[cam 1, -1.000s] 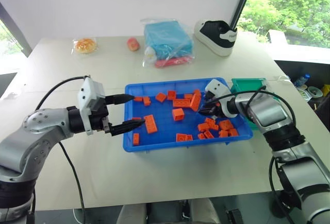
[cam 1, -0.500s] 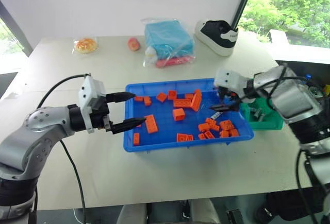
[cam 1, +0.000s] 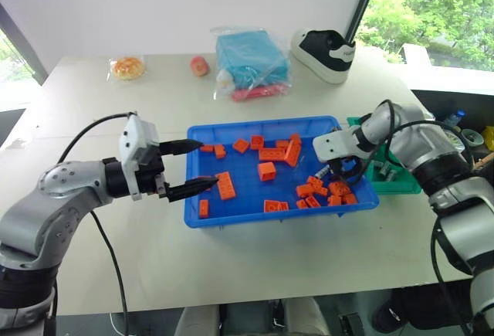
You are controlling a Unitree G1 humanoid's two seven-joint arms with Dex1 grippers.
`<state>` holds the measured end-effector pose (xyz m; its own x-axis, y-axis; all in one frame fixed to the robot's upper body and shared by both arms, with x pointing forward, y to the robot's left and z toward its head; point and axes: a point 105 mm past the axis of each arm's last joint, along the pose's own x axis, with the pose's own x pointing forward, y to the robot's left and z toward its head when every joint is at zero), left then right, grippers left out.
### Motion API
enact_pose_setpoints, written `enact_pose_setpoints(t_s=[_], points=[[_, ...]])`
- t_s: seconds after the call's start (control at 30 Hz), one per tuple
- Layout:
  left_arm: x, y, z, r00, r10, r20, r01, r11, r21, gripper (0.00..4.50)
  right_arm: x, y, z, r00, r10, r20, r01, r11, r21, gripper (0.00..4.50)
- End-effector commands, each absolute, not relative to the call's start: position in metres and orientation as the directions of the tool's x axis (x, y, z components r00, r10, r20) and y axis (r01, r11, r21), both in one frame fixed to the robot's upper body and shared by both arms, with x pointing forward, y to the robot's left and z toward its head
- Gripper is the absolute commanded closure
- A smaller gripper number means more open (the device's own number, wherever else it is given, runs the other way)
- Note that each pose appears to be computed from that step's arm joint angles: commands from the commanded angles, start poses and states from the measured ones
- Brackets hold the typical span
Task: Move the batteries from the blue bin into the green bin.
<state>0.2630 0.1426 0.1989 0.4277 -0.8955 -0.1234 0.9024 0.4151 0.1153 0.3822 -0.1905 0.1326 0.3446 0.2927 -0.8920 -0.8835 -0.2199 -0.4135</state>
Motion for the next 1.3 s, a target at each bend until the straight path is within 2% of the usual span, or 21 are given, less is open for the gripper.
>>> enact_pose_setpoints(t_s=[0.03, 0.13, 0.23, 0.37, 0.4, 0.53, 0.6, 0.67, 0.73, 0.83, 0.97, 1.07, 1.2, 1.3], points=[[0.258, 0.141, 0.209, 0.422, -0.901, -0.102, 0.900, 0.403, 0.167, 0.00, 0.385, -0.193, 0.134, 0.345, 0.296, -0.891, -0.877, -0.237, -0.418, 0.05], [0.257, 0.141, 0.210, 0.425, -0.900, -0.102, 0.899, 0.405, 0.167, 0.00, 0.376, -0.192, 0.124, 0.275, 0.317, -0.908, -0.901, -0.245, -0.358, 0.81], [0.257, 0.142, 0.211, 0.426, -0.899, -0.103, 0.898, 0.407, 0.168, 0.00, 0.367, -0.188, 0.121, 0.220, 0.350, -0.911, -0.919, -0.238, -0.313, 2.31], [0.258, 0.142, 0.211, 0.425, -0.899, -0.108, 0.899, 0.405, 0.167, 0.00, 0.361, -0.177, 0.123, 0.208, 0.407, -0.889, -0.930, -0.200, -0.309, 4.44], [0.258, 0.141, 0.211, 0.422, -0.900, -0.109, 0.900, 0.402, 0.168, 0.00, 0.360, -0.174, 0.125, 0.210, 0.431, -0.877, -0.934, -0.176, -0.311, 4.48], [0.261, 0.140, 0.212, 0.409, -0.906, -0.111, 0.906, 0.389, 0.167, 0.00, 0.354, -0.158, 0.145, 0.253, 0.558, -0.790, -0.943, -0.040, -0.330, 4.48], [0.262, 0.139, 0.212, 0.403, -0.908, -0.112, 0.909, 0.383, 0.164, 0.00, 0.356, -0.155, 0.165, 0.351, 0.623, -0.699, -0.924, 0.113, -0.364, 4.48], [0.263, 0.139, 0.211, 0.397, -0.911, -0.113, 0.912, 0.377, 0.159, 0.00, 0.361, -0.164, 0.189, 0.496, 0.630, -0.597, -0.865, 0.303, -0.400, 4.48], [0.264, 0.138, 0.211, 0.389, -0.914, -0.112, 0.916, 0.371, 0.153, 0.00, 0.361, -0.184, 0.206, 0.619, 0.582, -0.528, -0.785, 0.455, -0.419, 4.48], [0.265, 0.136, 0.209, 0.379, -0.918, -0.111, 0.921, 0.363, 0.146, 0.00, 0.353, -0.228, 0.217, 0.762, 0.437, -0.478, -0.639, 0.626, -0.447, 4.48], [0.267, 0.138, 0.209, 0.372, -0.922, -0.113, 0.924, 0.356, 0.139, 0.00, 0.339, -0.275, 0.220, 0.849, 0.263, -0.458, -0.480, 0.747, -0.461, 4.48], [0.271, 0.140, 0.212, 0.371, -0.923, -0.105, 0.925, 0.356, 0.133, 0.00, 0.331, -0.288, 0.212, 0.856, 0.212, -0.471, -0.441, 0.776, -0.451, 4.48], [0.275, 0.141, 0.216, 0.369, -0.924, -0.100, 0.925, 0.355, 0.132, 0.00, 0.333, -0.293, 0.206, 0.874, 0.174, -0.454, -0.399, 0.791, -0.464, 2.50], [0.276, 0.142, 0.218, 0.369, -0.924, -0.101, 0.925, 0.354, 0.138, 0.00, 0.337, -0.298, 0.216, 0.902, 0.186, -0.390, -0.366, 0.810, -0.458, 0.93]])
